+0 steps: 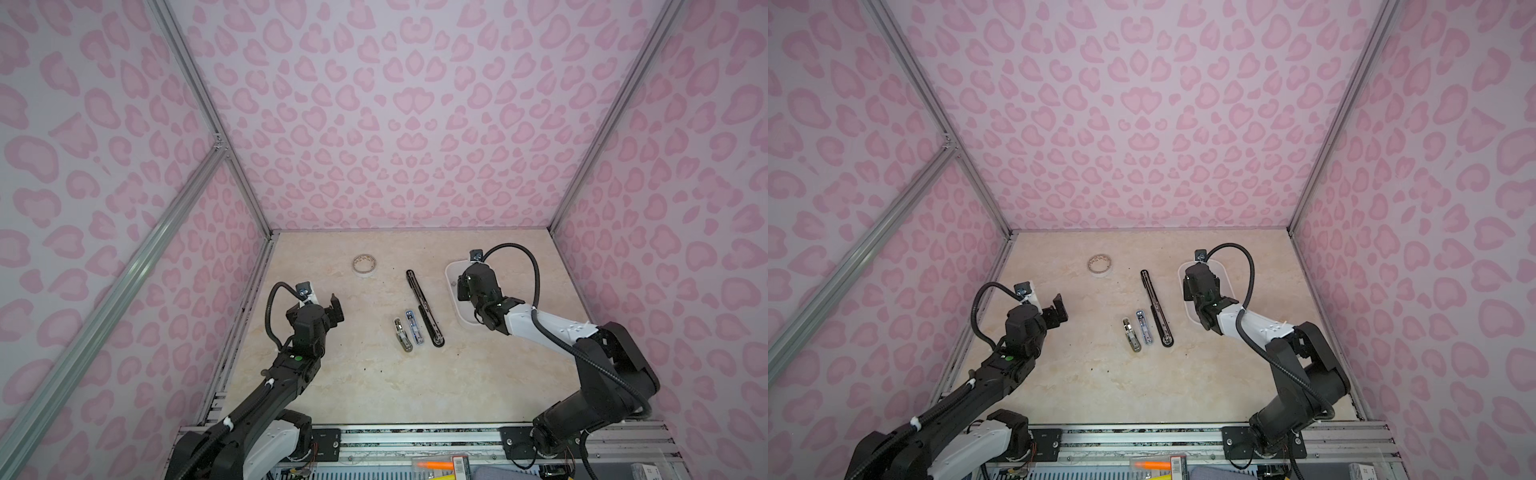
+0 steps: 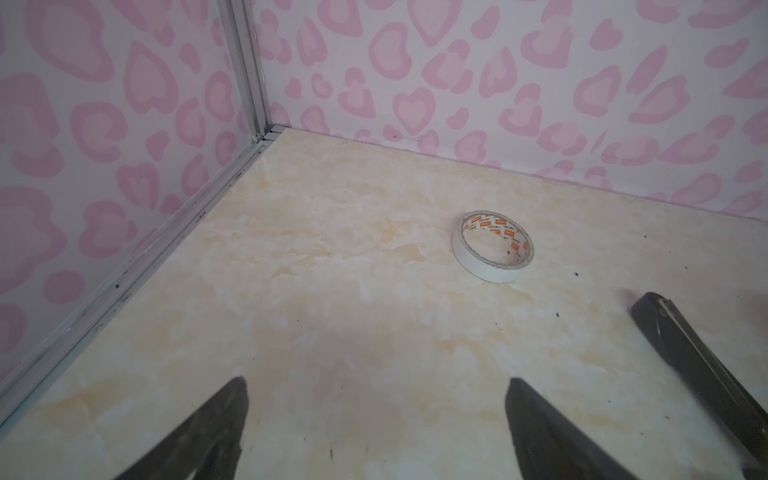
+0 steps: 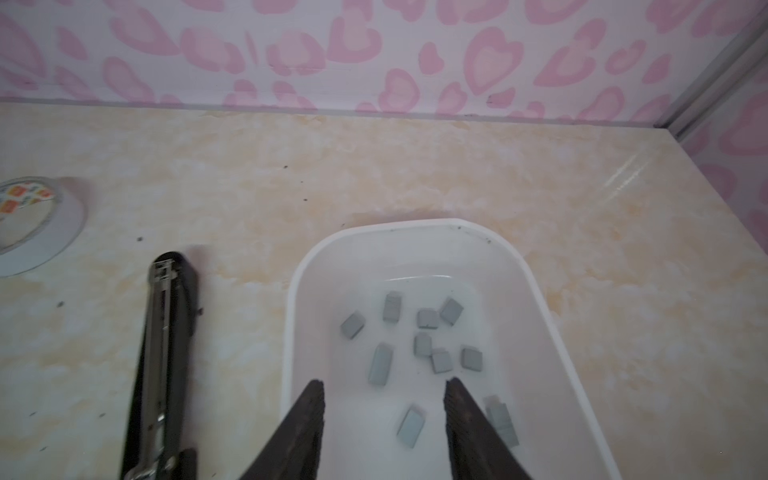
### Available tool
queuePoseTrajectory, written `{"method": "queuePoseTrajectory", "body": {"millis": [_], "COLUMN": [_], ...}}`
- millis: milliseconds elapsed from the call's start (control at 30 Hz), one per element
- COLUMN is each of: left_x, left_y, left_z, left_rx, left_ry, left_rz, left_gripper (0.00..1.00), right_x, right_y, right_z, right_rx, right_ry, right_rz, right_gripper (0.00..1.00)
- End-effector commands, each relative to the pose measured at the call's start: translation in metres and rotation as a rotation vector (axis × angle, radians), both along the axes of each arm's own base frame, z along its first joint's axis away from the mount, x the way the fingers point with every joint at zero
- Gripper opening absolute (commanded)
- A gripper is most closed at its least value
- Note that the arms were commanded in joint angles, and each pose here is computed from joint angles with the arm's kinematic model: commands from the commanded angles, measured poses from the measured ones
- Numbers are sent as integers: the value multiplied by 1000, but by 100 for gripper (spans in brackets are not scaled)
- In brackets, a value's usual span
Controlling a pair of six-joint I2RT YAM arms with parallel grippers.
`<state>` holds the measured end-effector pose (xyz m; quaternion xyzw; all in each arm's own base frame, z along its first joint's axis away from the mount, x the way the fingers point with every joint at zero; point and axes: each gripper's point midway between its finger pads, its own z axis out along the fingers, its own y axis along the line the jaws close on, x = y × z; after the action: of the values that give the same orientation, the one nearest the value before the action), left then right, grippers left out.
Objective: Load the staples into the stapler
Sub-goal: 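Move the right gripper over the white tray of grey staples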
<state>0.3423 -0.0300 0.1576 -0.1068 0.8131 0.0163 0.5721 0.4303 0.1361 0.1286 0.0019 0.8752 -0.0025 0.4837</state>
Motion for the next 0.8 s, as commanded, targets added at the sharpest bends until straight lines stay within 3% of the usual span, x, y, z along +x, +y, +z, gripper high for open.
{"method": "queuePoseTrajectory", "body": {"millis": [0, 200, 533, 767], "left_x": [26, 22, 33, 26], "left_y": [-5, -8, -16, -11], "left_z": [12, 16, 9, 13], "left_rx": [-7, -13, 3, -8], "left_ry": [-46, -81, -17, -50], "left_rz": [9, -24, -49, -27], "left_gripper": [96, 98, 88, 88], "right_x": [22, 50, 71, 70], "right_y": [-1, -26, -21, -12], "right_z": [-18, -47, -62, -71], "right_rx": [60, 45, 88, 115], "right_ry": [59, 118, 223, 257], "right_rz": [5, -88, -15, -1], "right_gripper": [47, 44, 37, 37]}}
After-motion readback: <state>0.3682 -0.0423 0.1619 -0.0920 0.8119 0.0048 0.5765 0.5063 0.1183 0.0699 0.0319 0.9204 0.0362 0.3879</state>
